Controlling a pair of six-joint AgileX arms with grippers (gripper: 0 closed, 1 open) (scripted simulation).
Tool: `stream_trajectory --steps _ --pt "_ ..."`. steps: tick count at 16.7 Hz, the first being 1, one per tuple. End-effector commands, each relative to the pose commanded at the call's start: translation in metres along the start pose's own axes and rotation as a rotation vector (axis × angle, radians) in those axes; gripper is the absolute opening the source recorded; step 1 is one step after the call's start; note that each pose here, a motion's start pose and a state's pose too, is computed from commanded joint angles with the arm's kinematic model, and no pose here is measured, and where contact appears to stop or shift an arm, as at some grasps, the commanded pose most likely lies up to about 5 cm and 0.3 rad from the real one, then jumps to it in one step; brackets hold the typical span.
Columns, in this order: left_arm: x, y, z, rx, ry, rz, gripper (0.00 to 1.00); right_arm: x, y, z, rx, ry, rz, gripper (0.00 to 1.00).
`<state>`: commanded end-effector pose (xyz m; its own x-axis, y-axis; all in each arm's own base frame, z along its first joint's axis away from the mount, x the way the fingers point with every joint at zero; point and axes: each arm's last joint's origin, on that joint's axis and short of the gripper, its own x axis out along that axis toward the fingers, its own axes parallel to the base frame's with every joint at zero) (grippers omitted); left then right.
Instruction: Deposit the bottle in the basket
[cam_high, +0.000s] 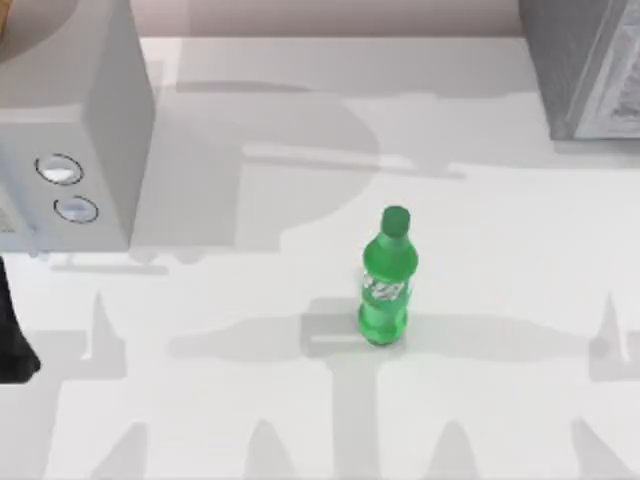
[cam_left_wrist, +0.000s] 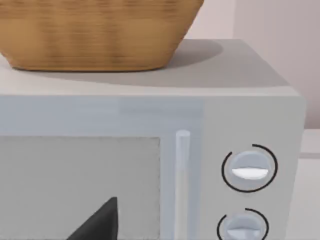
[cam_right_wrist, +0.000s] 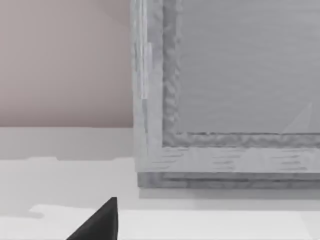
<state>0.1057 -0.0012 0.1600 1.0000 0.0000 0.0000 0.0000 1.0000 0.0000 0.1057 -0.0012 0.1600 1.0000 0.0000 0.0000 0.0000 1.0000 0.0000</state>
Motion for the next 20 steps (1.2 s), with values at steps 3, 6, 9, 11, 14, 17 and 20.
stream_trajectory --steps 3,6,9,11,14,17,20 --pt "0.0 0.0 0.002 -0.003 -0.008 -0.003 1.0 0.0 0.0 0.0 0.0 0.0 0.0 1.0" --pt "0.002 -0.003 0.012 -0.018 -0.042 -0.03 1.0 0.0 0.0 0.0 0.0 0.0 0.0 1.0" --pt "0.011 -0.01 0.02 -0.025 -0.043 -0.082 1.0 0.0 0.0 0.0 0.0 0.0 0.0 1.0" --pt "0.02 -0.017 0.022 -0.022 -0.023 -0.128 1.0 0.0 0.0 0.0 0.0 0.0 0.0 1.0" --pt "0.037 -0.031 0.022 -0.012 0.013 -0.21 1.0 0.0 0.0 0.0 0.0 0.0 0.0 1.0" --pt "0.056 -0.051 0.018 -0.001 0.042 -0.304 1.0 0.0 0.0 0.0 0.0 0.0 0.0 1.0" --pt "0.072 -0.076 0.01 0.008 0.059 -0.401 1.0 0.0 0.0 0.0 0.0 0.0 0.0 1.0"
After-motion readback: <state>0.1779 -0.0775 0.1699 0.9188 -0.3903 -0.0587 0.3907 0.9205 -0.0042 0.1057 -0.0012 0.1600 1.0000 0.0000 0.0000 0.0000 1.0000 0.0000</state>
